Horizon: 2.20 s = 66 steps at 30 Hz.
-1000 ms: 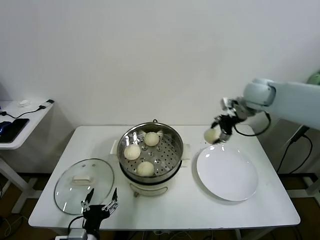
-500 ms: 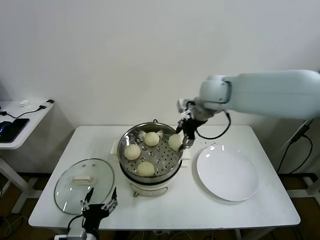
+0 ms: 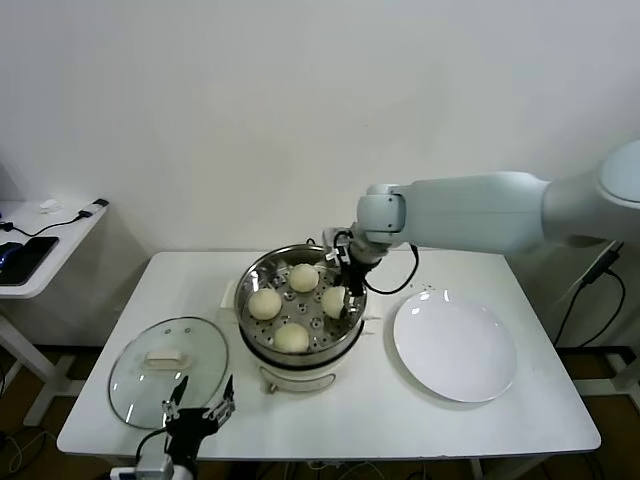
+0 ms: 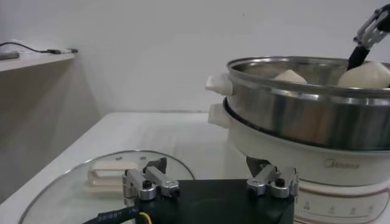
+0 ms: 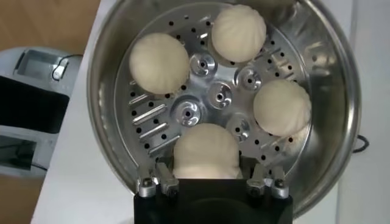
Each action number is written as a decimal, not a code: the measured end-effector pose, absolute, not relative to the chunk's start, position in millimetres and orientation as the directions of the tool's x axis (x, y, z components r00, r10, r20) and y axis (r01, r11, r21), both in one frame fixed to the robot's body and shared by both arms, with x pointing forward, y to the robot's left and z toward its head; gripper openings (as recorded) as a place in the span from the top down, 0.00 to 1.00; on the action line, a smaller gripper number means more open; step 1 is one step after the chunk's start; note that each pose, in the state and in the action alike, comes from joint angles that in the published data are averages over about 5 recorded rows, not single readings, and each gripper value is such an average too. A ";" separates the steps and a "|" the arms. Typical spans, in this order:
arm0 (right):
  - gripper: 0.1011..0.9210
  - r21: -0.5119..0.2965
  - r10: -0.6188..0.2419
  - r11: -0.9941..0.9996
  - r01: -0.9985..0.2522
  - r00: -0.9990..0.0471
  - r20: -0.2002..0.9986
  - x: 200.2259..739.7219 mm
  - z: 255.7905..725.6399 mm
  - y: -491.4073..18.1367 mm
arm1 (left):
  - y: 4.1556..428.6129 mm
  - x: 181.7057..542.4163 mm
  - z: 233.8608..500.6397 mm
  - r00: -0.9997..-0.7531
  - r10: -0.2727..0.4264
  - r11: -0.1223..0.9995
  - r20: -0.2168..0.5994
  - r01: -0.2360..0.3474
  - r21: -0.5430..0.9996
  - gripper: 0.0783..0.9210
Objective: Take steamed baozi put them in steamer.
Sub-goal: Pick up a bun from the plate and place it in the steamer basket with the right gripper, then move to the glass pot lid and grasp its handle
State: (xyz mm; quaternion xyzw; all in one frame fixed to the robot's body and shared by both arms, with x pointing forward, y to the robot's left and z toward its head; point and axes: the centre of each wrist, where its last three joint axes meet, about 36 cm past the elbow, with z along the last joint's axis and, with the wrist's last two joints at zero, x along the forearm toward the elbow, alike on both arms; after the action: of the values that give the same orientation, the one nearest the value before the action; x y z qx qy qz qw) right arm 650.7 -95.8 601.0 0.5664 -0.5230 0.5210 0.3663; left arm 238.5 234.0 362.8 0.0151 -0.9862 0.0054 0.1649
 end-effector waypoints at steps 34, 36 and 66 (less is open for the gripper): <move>0.12 -0.318 -0.579 0.055 -0.947 -0.289 0.763 674.2 688.5 -178.7 | 232.3 233.5 373.9 -0.954 -0.026 0.999 0.300 -0.032 -0.013 0.12; 0.12 -0.376 -0.606 0.146 -0.915 -0.383 0.697 672.3 687.9 -192.6 | 232.5 233.6 373.9 -0.956 -0.026 0.999 0.292 -0.031 -0.013 0.12; 0.12 -0.063 -0.184 0.981 -0.183 -0.983 -0.003 473.5 405.4 -373.5 | 261.4 255.6 355.8 -0.987 -0.068 0.993 0.145 -0.054 0.101 0.12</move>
State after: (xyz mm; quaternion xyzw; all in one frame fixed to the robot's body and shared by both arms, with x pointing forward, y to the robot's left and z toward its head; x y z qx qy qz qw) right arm 473.5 -373.5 405.4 0.0921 -0.9953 0.0311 -0.0045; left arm 255.6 261.4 355.8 0.0307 -0.9956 -0.0484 0.0743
